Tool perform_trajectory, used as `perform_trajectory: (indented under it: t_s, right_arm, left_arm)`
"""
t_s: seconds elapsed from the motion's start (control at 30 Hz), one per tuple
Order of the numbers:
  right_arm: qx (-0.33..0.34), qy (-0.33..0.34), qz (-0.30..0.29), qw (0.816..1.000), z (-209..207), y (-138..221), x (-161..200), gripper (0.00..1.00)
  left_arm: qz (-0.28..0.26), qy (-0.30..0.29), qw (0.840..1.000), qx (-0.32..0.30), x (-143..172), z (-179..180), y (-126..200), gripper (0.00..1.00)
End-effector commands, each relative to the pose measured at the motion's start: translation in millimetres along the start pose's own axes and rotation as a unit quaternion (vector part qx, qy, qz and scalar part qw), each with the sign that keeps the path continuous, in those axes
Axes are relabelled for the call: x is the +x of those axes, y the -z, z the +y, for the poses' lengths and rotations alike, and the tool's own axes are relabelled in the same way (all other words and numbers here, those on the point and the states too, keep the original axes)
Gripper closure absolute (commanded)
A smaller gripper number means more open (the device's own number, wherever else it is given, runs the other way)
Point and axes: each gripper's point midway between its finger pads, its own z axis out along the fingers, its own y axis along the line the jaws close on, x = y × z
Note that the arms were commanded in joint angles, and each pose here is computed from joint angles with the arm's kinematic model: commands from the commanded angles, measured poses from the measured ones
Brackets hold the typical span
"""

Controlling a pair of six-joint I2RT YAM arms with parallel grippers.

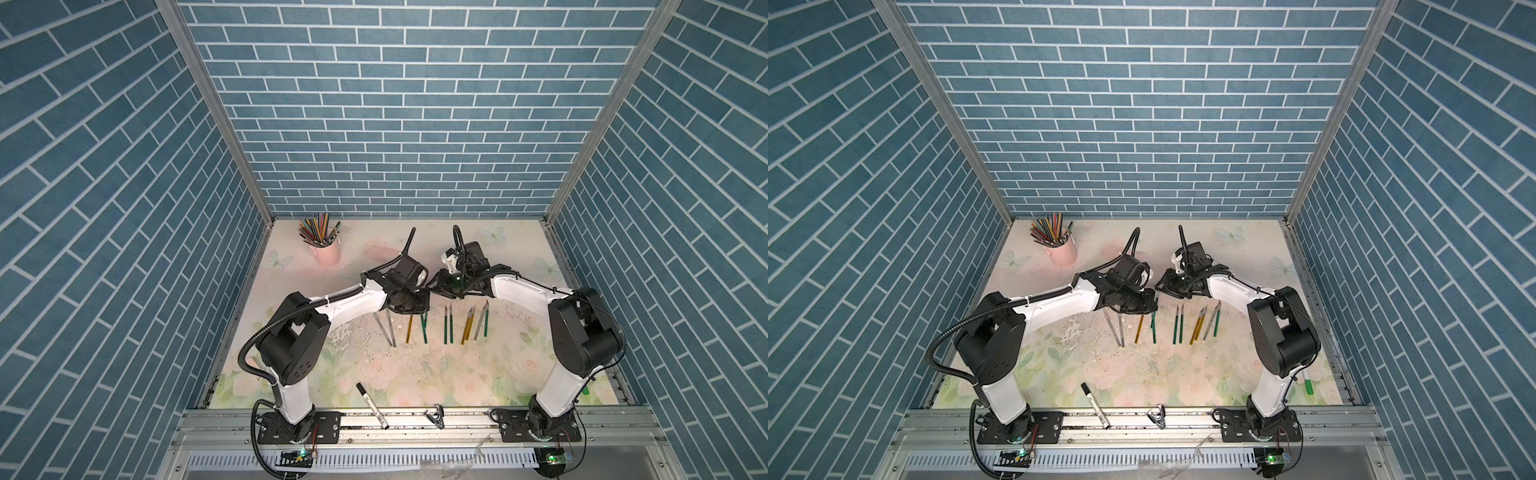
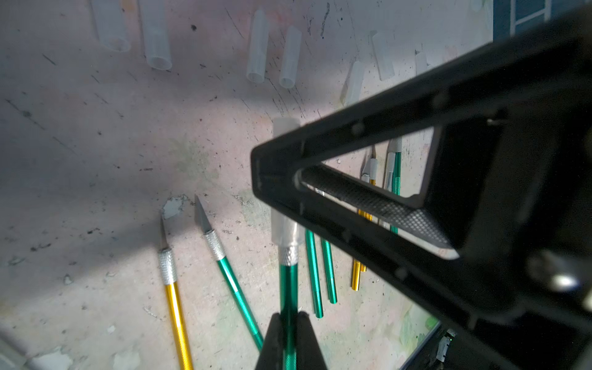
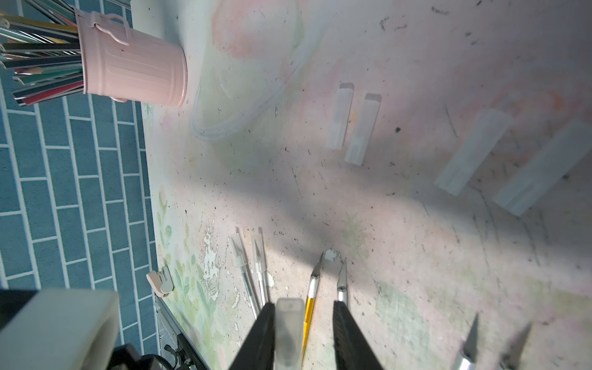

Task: Remove protective caps from carving knives
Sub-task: Remove the protective sleeve from the carving knife.

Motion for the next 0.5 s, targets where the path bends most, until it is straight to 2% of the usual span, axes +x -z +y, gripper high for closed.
perform_trajectory:
  t_s: [0.0,0.1,0.47]
  right_arm:
    - [-0.008,-0.005,0.001,1.0,8.9,-1.4,-4.0,0.72]
    - [-0.013,-0.005,0.003,1.0,10.5,-3.1,-3.8,0.79]
    - [-0.02,-0.013,0.014,1.0,10.6,-8.8,-0.9,0.8]
  left_arm:
    - [-0.006,-0.006,1.0,-0.002,-4.8,-1.0,4.3,1.0]
    - [-0.006,-0.006,1.0,-0.003,-5.4,-1.0,4.5,1.0]
    - [-0.006,-0.006,1.0,-0.006,-5.4,-0.3,4.5,1.0]
